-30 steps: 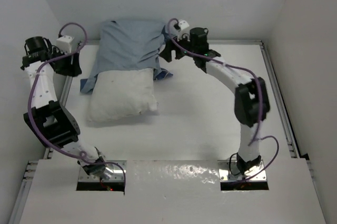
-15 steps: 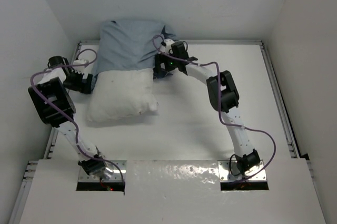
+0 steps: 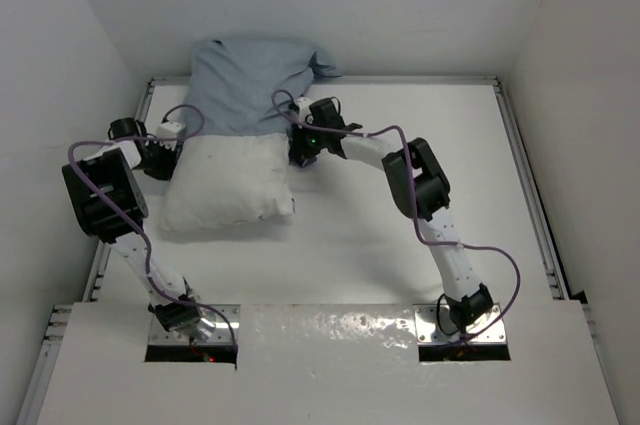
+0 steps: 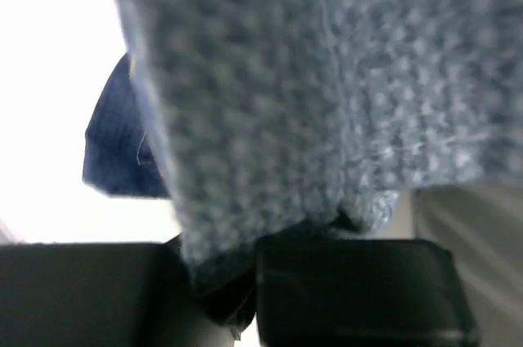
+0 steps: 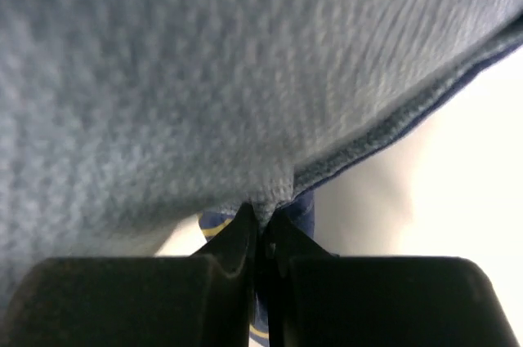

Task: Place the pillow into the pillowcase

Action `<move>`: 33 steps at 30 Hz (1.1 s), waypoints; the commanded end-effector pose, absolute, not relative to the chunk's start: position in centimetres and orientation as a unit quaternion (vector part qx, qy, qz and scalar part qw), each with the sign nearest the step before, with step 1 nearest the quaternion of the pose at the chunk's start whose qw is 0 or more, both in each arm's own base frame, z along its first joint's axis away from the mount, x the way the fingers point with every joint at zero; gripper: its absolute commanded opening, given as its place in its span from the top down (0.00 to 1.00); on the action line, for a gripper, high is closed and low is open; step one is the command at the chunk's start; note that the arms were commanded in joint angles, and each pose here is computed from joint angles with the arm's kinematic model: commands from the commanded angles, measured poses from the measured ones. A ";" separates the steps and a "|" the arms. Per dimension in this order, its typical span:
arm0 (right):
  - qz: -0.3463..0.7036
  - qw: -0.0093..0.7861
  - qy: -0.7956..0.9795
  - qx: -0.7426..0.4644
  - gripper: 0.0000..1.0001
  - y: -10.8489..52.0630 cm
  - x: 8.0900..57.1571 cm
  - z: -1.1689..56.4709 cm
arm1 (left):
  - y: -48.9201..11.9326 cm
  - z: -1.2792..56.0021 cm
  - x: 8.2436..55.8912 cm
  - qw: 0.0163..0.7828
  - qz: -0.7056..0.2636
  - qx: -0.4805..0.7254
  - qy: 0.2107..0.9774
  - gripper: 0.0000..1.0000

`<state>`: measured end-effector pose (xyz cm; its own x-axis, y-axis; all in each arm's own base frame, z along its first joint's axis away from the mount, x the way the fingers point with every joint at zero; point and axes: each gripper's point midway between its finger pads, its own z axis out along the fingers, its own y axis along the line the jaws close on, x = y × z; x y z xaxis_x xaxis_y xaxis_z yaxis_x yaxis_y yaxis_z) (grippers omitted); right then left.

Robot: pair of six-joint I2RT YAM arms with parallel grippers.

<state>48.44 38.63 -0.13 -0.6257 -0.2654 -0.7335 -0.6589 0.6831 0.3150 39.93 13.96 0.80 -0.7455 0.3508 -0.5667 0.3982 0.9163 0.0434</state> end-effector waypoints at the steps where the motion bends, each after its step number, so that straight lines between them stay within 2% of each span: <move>1: 0.303 0.318 0.856 -0.271 1.00 38.2 46.3 1.2 | 12.5 0.7 38.7 0.273 -0.072 0.212 0.936 1.00; 3: 0.336 0.342 0.835 -0.271 1.00 38.7 45.7 4.9 | 11.5 2.0 37.9 0.275 -0.099 0.250 0.923 1.00; 4: 0.336 0.327 0.840 -0.272 1.00 37.9 44.2 4.3 | 10.7 3.2 36.0 0.261 -0.122 0.259 0.922 1.00; 5: 0.354 0.359 0.818 -0.279 1.00 38.1 43.9 8.3 | 10.0 4.0 35.2 0.265 -0.139 0.271 0.915 1.00; 7: 0.389 0.328 0.809 -0.295 1.00 37.6 39.7 8.8 | 8.8 6.7 32.3 0.258 -0.156 0.310 0.902 1.00; 8: 0.410 0.346 0.786 -0.308 1.00 37.8 38.0 12.7 | 8.0 7.4 31.0 0.256 -0.172 0.320 0.896 1.00; 9: 0.436 0.316 0.776 -0.328 1.00 38.4 34.3 13.1 | 6.6 9.2 28.6 0.250 -0.187 0.344 0.886 1.00; 10: 0.462 0.324 0.751 -0.342 1.00 39.1 32.7 15.8 | 4.6 10.5 27.2 0.261 -0.221 0.359 0.868 1.00; 11: 0.503 0.342 0.713 -0.349 1.00 39.8 29.9 21.0 | 3.5 12.0 26.2 0.274 -0.236 0.390 0.847 1.00; 12: 0.540 0.349 0.678 -0.357 1.00 40.1 28.5 24.5 | 1.9 14.5 25.4 0.288 -0.250 0.367 0.848 1.00; 14: 0.616 0.423 0.581 -0.323 1.00 39.6 28.2 34.7 | 0.4 19.7 27.3 0.353 -0.253 0.338 0.835 1.00; 15: 0.674 0.450 0.498 -0.307 1.00 38.6 27.3 40.8 | -0.8 24.3 29.2 0.408 -0.270 0.329 0.808 1.00; 16: 0.703 0.457 0.460 -0.290 1.00 37.6 27.2 43.8 | -1.4 26.8 30.2 0.440 -0.277 0.342 0.783 1.00; 17: 0.723 0.484 0.414 -0.268 1.00 36.0 29.6 47.1 | -2.0 28.5 31.1 0.449 -0.315 0.311 0.776 1.00; 18: 0.752 0.529 0.317 -0.234 1.00 33.1 29.9 51.9 | -3.3 32.1 31.7 0.487 -0.362 0.307 0.733 1.00; 19: 0.810 0.479 0.292 -0.173 1.00 31.0 31.0 54.4 | -3.4 36.5 32.5 0.525 -0.360 0.324 0.699 1.00; 20: 0.819 0.500 0.255 -0.123 1.00 27.7 35.2 56.3 | -3.1 38.0 33.8 0.528 -0.394 0.300 0.690 1.00; 21: 0.836 0.506 0.213 -0.018 1.00 24.2 39.0 58.1 | -2.9 41.0 34.1 0.549 -0.423 0.300 0.656 1.00; 22: 0.851 0.481 0.206 0.047 1.00 22.0 41.7 58.2 | -2.8 43.2 34.2 0.496 -0.495 0.216 0.680 1.00; 23: 0.830 0.479 0.249 0.138 1.00 20.0 47.3 55.9 | -1.1 44.5 37.4 0.544 -0.441 0.249 0.669 1.00; 26: 0.748 0.495 0.372 0.237 1.00 20.1 53.1 48.9 | 2.3 45.3 41.2 0.605 -0.362 0.127 0.698 1.00; 29: 0.646 0.490 0.535 0.235 1.00 25.5 51.4 41.9 | 3.9 39.9 42.7 0.561 -0.357 0.024 0.746 1.00; 30: 0.613 0.498 0.577 0.209 1.00 26.8 49.5 41.4 | 4.4 38.8 42.9 0.554 -0.347 0.015 0.757 1.00; 32: 0.620 0.461 0.617 0.148 1.00 31.7 45.1 40.7 | 5.1 36.7 42.6 0.525 -0.331 -0.033 0.783 1.00; 33: 0.640 0.461 0.605 0.106 1.00 33.2 42.8 43.3 | 4.9 37.2 42.2 0.526 -0.330 -0.034 0.783 1.00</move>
<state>51.63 28.11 34.16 -0.4991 0.8321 -0.2419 -0.2294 0.1424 0.9629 42.21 2.59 36.47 -0.4646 -0.3187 -0.8262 0.4409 0.7259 -0.5279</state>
